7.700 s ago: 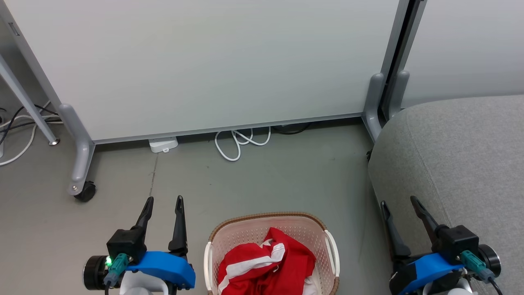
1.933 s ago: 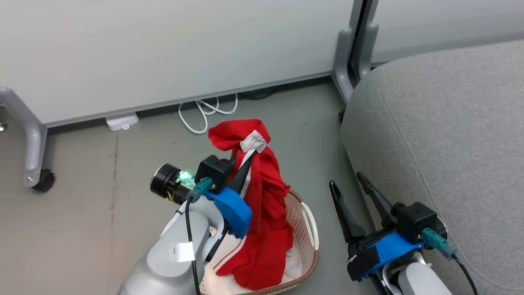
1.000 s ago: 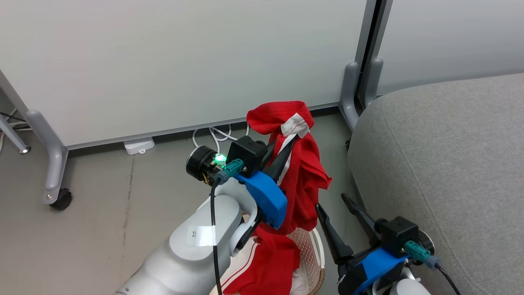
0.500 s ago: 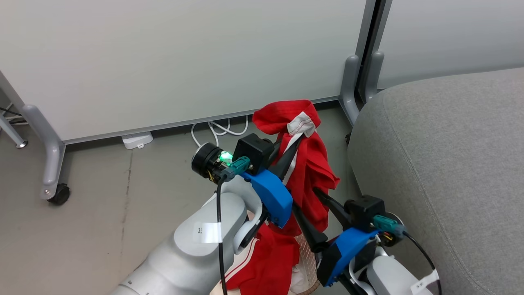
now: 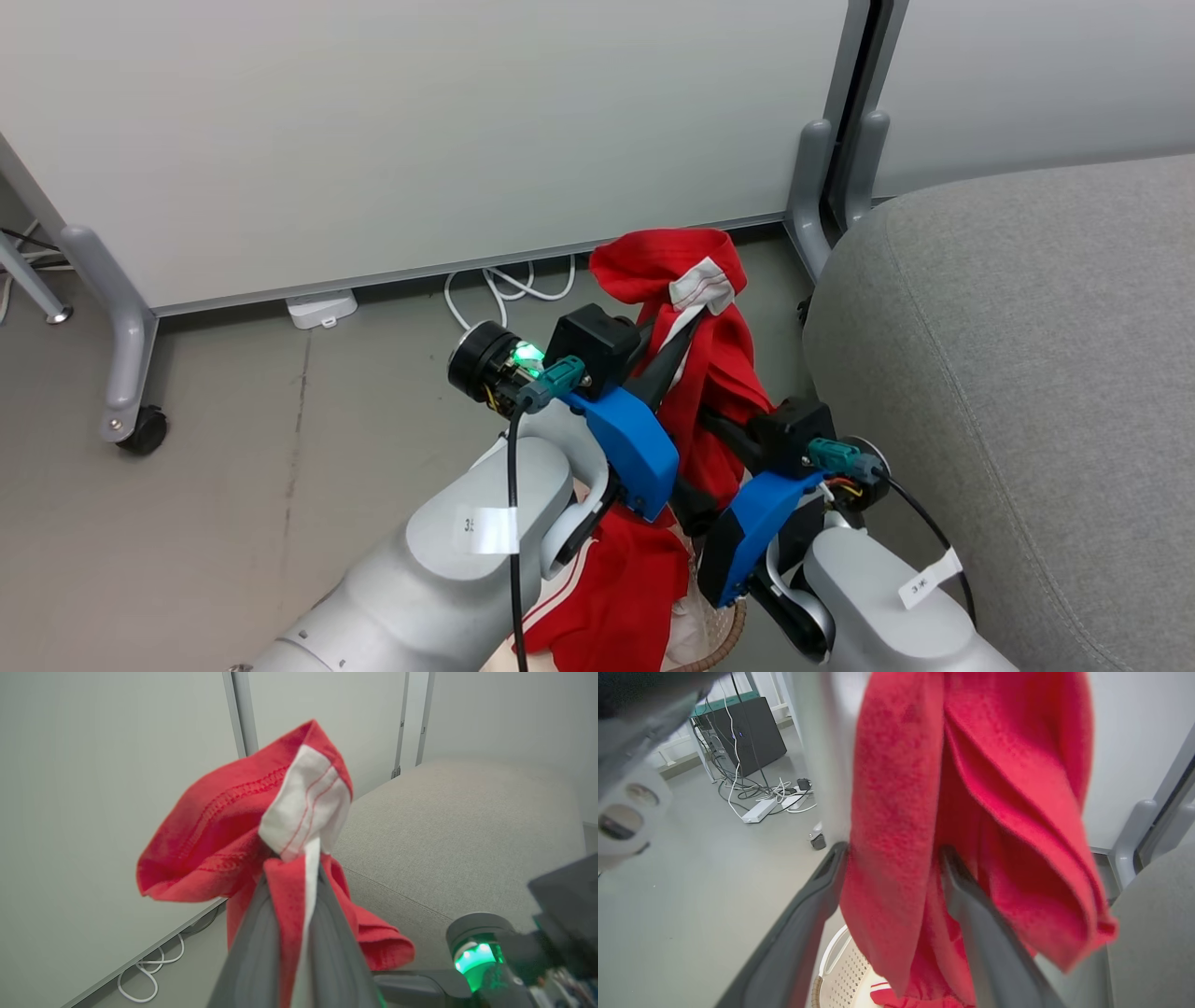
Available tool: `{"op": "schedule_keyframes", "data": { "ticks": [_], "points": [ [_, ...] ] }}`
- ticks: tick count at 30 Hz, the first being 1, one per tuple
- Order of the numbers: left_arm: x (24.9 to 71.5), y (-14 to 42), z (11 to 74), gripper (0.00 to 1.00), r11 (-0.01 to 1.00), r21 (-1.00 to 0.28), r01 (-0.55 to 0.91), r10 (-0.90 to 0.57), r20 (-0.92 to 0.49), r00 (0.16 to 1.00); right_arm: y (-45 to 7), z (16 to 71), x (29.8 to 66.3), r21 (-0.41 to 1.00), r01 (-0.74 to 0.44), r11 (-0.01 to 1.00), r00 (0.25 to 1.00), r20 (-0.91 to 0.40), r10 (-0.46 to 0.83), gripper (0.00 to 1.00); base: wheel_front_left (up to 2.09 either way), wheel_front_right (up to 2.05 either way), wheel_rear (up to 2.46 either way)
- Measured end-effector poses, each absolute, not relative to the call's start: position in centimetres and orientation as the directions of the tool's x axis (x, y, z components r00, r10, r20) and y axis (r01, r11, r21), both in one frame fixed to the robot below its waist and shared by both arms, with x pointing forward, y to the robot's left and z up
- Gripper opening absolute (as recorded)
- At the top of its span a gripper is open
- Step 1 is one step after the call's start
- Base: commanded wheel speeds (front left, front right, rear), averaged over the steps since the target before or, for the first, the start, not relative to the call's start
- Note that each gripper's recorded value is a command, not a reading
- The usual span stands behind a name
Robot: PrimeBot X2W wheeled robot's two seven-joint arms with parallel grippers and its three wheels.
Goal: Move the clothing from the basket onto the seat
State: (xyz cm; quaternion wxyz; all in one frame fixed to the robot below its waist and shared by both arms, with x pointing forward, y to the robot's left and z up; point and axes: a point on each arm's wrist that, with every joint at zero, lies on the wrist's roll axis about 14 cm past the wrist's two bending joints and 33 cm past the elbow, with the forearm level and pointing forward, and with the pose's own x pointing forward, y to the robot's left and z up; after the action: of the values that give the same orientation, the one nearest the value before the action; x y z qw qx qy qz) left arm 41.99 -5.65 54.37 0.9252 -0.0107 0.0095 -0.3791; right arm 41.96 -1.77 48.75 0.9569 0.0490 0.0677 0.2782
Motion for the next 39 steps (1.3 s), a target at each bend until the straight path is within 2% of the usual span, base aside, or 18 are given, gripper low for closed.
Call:
{"op": "schedule_keyframes", "data": {
  "ticks": [11, 12, 13, 14, 15, 16, 32, 33, 34, 36, 37, 38, 39],
  "points": [
    [41.9, -5.9, 54.5, 0.0, 0.706, -0.032, 0.708, -0.708, -0.01, 0.706, -1.0, 48.7, 42.8, 0.108, -0.555, 0.825, 0.816, -0.12, 0.565, 1.0, 0.0, 0.0, 0.0],
    [41.9, -5.9, 54.5, 0.0, 0.706, -0.031, 0.707, -0.708, -0.011, 0.706, -1.0, 48.7, 42.8, 0.108, -0.555, 0.825, 0.816, -0.122, 0.565, 0.95, 0.0, 0.0, 0.0],
    [41.9, -5.9, 54.5, 0.0, 0.706, -0.029, 0.707, -0.708, -0.012, 0.706, -1.0, 48.7, 42.9, 0.107, -0.555, 0.825, 0.816, -0.123, 0.565, 0.75, 0.0, 0.0, 0.0],
    [41.9, -5.9, 54.5, 0.0, 0.706, -0.029, 0.708, -0.709, -0.013, 0.705, -1.0, 48.8, 43.0, 0.107, -0.554, 0.826, 0.817, -0.124, 0.564, 0.4, 0.0, 0.0, 0.0],
    [41.8, -5.9, 54.4, 0.0, 0.705, -0.031, 0.708, -0.709, -0.014, 0.705, -1.1, 48.7, 43.0, 0.109, -0.552, 0.827, 0.817, -0.126, 0.562, 0.26, 0.0, 0.0, 0.0],
    [41.8, -5.9, 54.4, 0.0, 0.705, -0.031, 0.709, -0.709, -0.015, 0.705, -1.1, 48.7, 43.1, 0.111, -0.549, 0.829, 0.819, -0.129, 0.56, 0.0, 0.0, 0.0, 0.0],
    [41.6, -6.1, 54.6, 0.0, 0.706, -0.033, 0.707, -0.708, -0.016, 0.706, -1.7, 49.2, 42.9, 0.123, -0.53, 0.839, 0.833, -0.114, 0.542, 0.0, 0.0, 0.0, 0.0],
    [41.6, -6.1, 54.6, 0.09, 0.707, -0.033, 0.707, -0.707, -0.016, 0.707, -1.8, 49.2, 42.9, 0.123, -0.529, 0.84, 0.833, -0.113, 0.542, 0.0, 0.0, 0.0, 0.0],
    [41.6, -6.1, 54.6, 0.27, 0.707, -0.033, 0.707, -0.708, -0.016, 0.707, -1.8, 49.2, 42.9, 0.122, -0.529, 0.84, 0.833, -0.113, 0.541, 0.0, 0.0, 0.0, 0.0],
    [41.6, -6.1, 54.7, 0.56, 0.707, -0.032, 0.707, -0.707, -0.016, 0.707, -1.8, 49.3, 42.9, 0.122, -0.528, 0.841, 0.834, -0.112, 0.54, 0.0, 0.0, 0.0, 0.0],
    [41.6, -6.1, 54.7, 0.8, 0.708, -0.031, 0.705, -0.706, -0.016, 0.708, -1.9, 49.3, 42.9, 0.122, -0.527, 0.841, 0.835, -0.112, 0.539, 0.0, 0.0, 0.0, 0.0],
    [41.6, -6.1, 54.7, 0.92, 0.708, -0.031, 0.706, -0.706, -0.016, 0.708, -1.9, 49.3, 42.9, 0.122, -0.527, 0.841, 0.835, -0.112, 0.539, 0.0, 0.0, 0.0, 0.0],
    [41.6, -6.2, 54.7, 1.0, 0.708, -0.031, 0.706, -0.706, -0.016, 0.708, -1.9, 49.3, 42.9, 0.122, -0.527, 0.841, 0.835, -0.112, 0.539, 0.0, 0.0, 0.0, 0.0]
  ]
}}
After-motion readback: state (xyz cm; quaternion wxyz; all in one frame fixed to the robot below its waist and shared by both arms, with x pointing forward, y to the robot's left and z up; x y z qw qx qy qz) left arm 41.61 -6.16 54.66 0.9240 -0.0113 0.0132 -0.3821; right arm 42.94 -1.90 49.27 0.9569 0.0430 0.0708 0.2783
